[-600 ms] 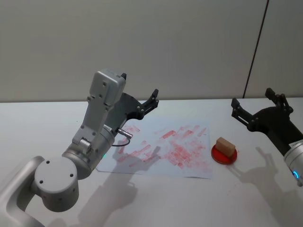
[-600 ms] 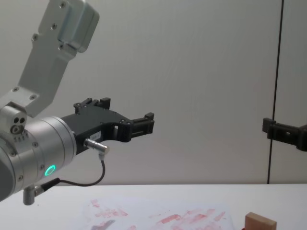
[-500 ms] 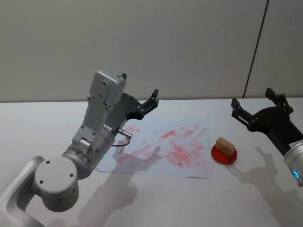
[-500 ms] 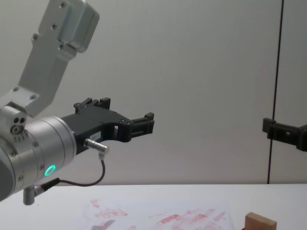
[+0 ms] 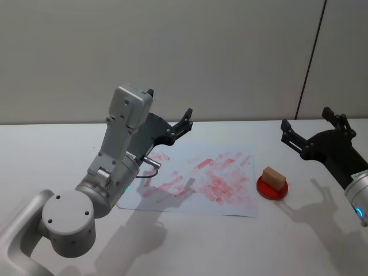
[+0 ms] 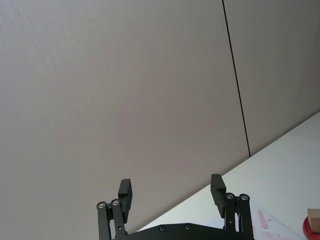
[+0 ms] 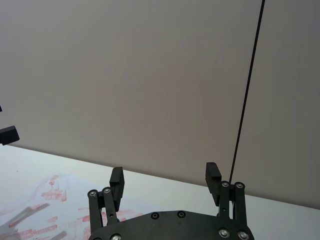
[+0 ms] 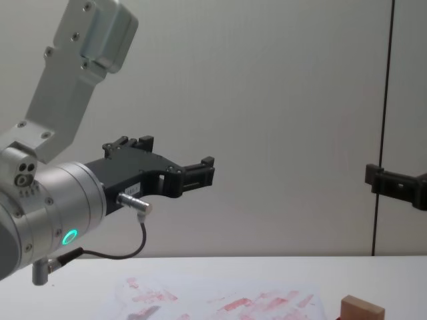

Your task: Use the one hand to pick up the stamp and affix it onto the A4 paper.

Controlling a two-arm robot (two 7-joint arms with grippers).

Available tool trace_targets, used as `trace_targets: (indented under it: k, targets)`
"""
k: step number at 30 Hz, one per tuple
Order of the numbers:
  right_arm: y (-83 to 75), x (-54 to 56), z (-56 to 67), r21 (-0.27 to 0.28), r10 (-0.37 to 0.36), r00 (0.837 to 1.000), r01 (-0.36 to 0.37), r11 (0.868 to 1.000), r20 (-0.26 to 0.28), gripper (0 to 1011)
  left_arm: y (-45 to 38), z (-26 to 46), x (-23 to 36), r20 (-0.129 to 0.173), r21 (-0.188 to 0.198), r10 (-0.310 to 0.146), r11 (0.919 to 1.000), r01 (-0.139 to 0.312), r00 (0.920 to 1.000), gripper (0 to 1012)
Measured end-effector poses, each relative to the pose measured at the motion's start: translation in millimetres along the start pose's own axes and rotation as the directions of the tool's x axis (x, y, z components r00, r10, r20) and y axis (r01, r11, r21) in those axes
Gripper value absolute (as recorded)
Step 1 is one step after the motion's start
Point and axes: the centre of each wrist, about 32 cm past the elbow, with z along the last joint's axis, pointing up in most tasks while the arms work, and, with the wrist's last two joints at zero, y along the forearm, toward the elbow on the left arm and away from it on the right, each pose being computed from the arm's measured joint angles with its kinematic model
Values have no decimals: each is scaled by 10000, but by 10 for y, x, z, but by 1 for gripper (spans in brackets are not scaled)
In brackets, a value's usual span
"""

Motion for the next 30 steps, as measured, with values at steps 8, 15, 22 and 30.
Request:
trace_targets:
  k: [8, 15, 22, 30]
  targets:
    - [0, 0, 0, -1, 0, 10000, 0, 10000, 0, 1001, 0, 0, 0, 0, 0, 0, 10000, 0, 10000, 1001]
    - [0, 0, 0, 0, 0, 10000, 0, 10000, 0, 1001, 0, 0, 0, 0, 0, 0, 10000, 0, 10000, 1001]
    - [0, 0, 0, -1, 0, 10000, 0, 10000, 0, 1001, 0, 0, 0, 0, 0, 0, 10000, 0, 10000, 1001]
    - [0, 0, 0, -1, 0, 10000, 0, 10000, 1, 1001, 0, 0, 0, 1, 0, 0, 10000, 0, 10000, 1001]
